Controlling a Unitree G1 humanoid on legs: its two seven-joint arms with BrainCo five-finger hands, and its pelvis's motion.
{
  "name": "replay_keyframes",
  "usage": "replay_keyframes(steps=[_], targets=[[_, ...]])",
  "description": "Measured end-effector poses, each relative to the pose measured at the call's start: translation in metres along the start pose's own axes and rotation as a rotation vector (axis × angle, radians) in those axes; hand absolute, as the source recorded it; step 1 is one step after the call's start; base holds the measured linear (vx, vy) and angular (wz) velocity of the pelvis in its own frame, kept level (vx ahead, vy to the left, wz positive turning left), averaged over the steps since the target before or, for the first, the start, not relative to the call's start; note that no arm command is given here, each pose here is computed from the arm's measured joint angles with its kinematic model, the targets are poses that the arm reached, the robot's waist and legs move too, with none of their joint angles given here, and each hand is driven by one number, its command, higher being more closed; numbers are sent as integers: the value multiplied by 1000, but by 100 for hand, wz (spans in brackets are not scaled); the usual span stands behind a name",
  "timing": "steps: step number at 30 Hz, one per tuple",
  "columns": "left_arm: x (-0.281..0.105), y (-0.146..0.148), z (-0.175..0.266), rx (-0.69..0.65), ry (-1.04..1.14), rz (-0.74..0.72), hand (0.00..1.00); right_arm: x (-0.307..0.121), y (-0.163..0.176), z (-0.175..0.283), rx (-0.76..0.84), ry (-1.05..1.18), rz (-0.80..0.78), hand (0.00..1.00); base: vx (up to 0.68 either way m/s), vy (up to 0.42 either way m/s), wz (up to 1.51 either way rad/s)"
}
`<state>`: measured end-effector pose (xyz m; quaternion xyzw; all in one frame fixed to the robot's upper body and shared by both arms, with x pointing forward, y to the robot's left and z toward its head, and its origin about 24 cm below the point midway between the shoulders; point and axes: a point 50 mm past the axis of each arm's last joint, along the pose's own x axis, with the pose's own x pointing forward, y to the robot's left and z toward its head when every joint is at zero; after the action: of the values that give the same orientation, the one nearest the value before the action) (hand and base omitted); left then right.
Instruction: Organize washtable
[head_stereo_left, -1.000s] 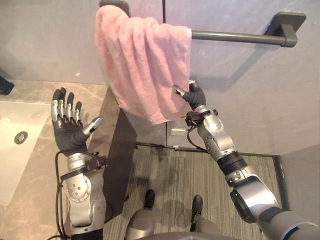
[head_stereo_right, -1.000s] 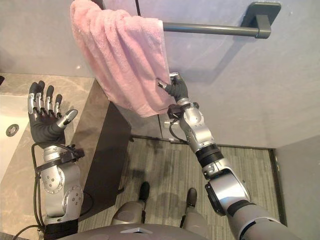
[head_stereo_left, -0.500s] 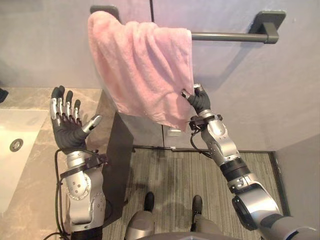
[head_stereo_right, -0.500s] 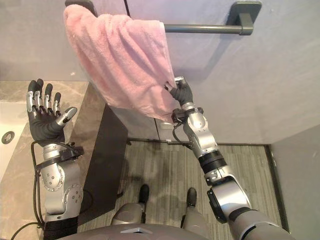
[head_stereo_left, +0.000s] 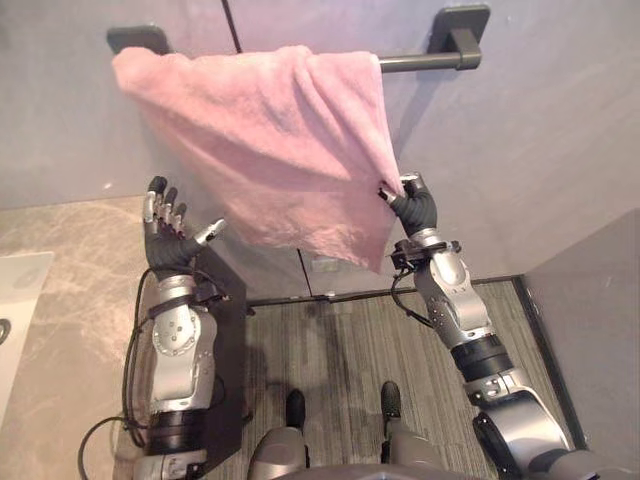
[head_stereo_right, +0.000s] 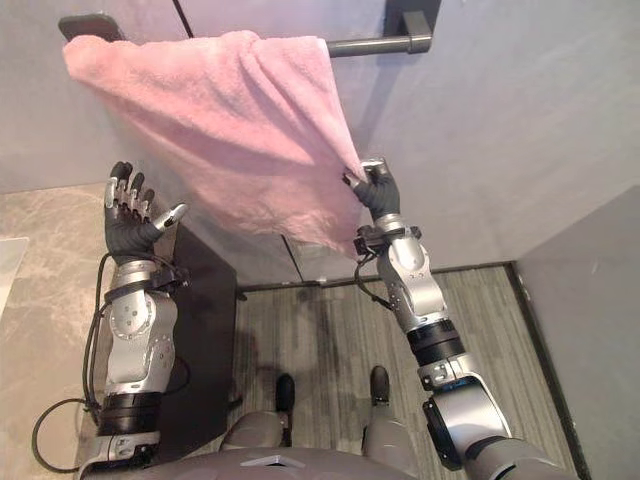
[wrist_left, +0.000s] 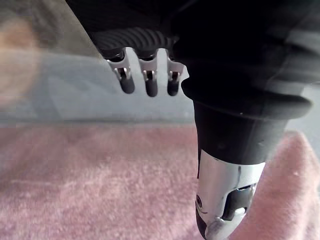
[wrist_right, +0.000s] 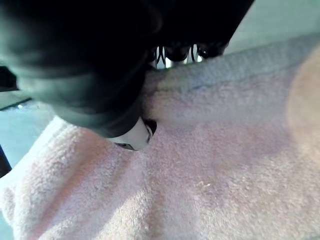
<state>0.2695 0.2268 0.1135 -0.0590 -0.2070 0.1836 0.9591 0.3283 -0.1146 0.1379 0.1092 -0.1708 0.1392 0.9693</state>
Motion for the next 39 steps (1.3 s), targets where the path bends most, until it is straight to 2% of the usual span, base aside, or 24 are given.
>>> replay_keyframes(steps=[3,16,17,26,31,39], targets=[[9,3,-3,18,14,38,0,-4,0,-1,39,-2,-6,100,-5,-26,-13],[18,-4,-11,10,48,77,0,-9,-1,2,38,-12,-25,100,9,-4,-6],[19,-5,-14,11,55,80,100,-9,-1,2,38,-15,-24,100,0,0,0],[22,-19,-17,0,68,55,100,-9,8,-1,50,-6,-2,100,-20,-4,-4],[30,-75,-4,-21,15,-214,100,-7,19,-4,75,-3,13,100,8,1,-4],[32,-82,0,-36,0,-233,100,-7,23,-3,74,-17,24,100,23,0,-2]])
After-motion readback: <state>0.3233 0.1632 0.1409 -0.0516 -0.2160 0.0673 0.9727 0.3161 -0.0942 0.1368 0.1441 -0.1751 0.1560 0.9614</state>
